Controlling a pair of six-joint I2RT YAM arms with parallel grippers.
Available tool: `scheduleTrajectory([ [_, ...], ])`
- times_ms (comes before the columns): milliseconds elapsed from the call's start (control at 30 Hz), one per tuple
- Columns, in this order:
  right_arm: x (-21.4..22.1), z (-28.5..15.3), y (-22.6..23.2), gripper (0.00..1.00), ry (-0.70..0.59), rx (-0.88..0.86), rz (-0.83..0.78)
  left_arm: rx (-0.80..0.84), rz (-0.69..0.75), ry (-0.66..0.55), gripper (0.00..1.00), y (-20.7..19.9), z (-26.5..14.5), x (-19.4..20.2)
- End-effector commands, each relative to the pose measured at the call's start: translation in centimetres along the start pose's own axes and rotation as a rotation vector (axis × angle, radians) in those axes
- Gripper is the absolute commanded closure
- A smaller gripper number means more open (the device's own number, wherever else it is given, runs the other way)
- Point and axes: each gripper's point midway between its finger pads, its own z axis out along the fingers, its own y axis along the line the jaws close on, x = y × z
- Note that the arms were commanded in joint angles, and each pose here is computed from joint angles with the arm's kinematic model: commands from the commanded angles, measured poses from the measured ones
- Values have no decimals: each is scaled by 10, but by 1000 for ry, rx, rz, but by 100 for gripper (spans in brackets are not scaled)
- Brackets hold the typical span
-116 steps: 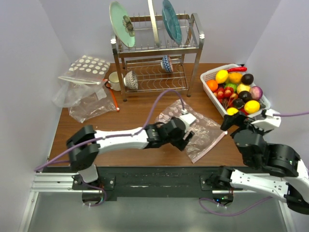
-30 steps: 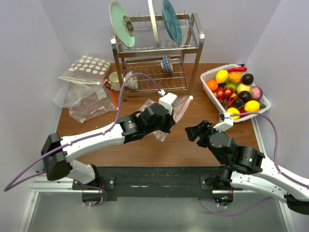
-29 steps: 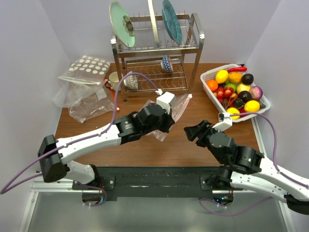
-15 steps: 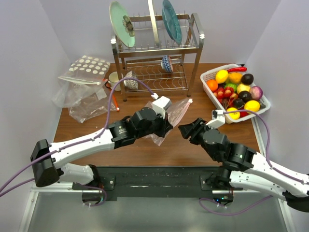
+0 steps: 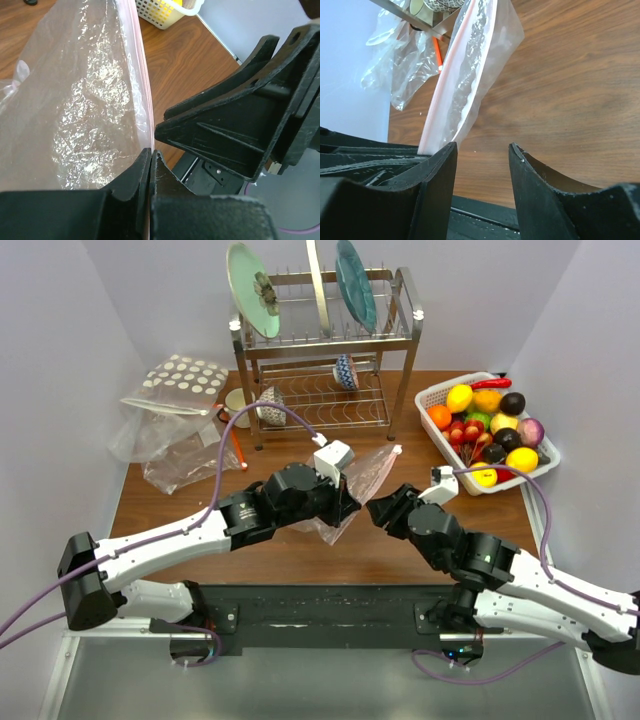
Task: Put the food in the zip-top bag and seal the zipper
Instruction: Pick up the zipper food storage bag at the center of the board, then open the zipper of the food storage bag at the center of the board.
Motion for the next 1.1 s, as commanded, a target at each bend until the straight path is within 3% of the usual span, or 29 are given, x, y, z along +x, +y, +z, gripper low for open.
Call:
scheduleTrajectory([
  [0, -30, -7, 22, 51, -85, -42, 85, 51, 7, -49, 100, -10, -4, -10],
  [733, -33, -4, 19, 57, -103, -7, 63, 187, 23, -46, 100, -41, -14, -14],
  [833, -32, -3, 18, 67, -101, 0, 58, 205, 26, -52, 100, -46, -17, -15],
  [1000, -33, -4, 17, 99, -96, 11, 25, 112, 40, -54, 100, -28, -16, -14],
  [1067, -33, -5, 19, 100, -89, 12, 10, 84, 44, -59, 100, -23, -16, -16],
])
